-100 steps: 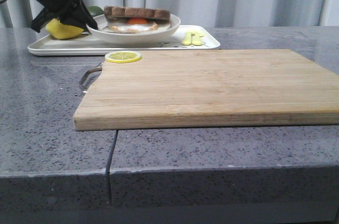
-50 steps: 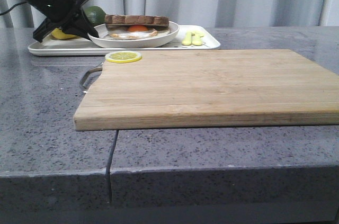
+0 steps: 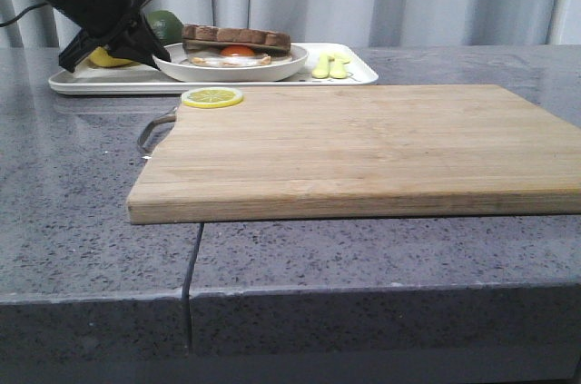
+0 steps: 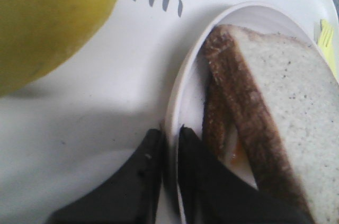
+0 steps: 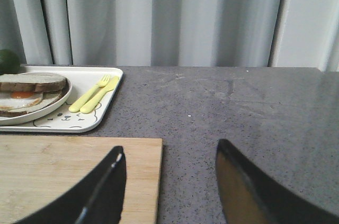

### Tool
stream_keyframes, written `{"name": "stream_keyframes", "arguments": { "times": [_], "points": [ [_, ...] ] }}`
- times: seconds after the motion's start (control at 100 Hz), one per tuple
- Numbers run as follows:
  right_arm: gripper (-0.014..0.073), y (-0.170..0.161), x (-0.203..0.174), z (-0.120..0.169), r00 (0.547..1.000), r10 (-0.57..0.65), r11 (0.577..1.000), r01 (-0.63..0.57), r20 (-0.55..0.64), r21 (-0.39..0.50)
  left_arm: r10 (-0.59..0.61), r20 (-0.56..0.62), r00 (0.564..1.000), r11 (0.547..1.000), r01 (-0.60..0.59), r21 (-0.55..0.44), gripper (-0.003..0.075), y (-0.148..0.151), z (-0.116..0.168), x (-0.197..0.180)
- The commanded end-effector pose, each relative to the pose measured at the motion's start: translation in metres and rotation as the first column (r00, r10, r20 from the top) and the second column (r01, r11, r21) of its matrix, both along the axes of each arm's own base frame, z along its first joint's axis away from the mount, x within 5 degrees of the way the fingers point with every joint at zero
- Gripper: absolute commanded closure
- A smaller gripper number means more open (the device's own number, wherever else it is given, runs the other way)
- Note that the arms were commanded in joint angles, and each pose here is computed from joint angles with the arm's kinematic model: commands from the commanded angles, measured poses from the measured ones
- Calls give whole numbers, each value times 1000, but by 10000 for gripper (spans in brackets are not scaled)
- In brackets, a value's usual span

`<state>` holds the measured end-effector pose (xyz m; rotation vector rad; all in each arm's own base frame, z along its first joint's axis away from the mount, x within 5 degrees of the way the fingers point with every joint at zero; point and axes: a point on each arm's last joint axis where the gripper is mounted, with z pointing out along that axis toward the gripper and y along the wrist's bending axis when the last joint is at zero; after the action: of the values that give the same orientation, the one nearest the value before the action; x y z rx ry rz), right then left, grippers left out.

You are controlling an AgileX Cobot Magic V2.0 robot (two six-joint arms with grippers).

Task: Place bread and move sandwich to tray
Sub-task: 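Lower the plate onto the tray and open the left gripper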

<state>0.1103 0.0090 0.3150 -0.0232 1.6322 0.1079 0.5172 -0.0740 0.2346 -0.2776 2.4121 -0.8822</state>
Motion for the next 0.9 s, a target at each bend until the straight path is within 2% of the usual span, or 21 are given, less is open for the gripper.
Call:
{"name": "stream_keyframes", "arguments": {
  "times": [0.0,0.2,0.56,0.89],
  "points": [
    [200,-2,-1,17,993,-24,1000,24,112,-2,35,121,992,998,-27,-64,570,-2,52,-5],
    [200,-2,-1,17,993,-24,1000,24,112,-2,27,101,995,998,-21,-65,486,4,51,-7],
    [200,-2,-1,17,993,-24,1000,24,112,-2,-3,69,998,999,6,-41,486,11,53,-12],
    [200,-2,-1,17,993,-24,1000,24,112,-2,-49,136,989,999,46,23,486,13,96,-29]
  ]
}}
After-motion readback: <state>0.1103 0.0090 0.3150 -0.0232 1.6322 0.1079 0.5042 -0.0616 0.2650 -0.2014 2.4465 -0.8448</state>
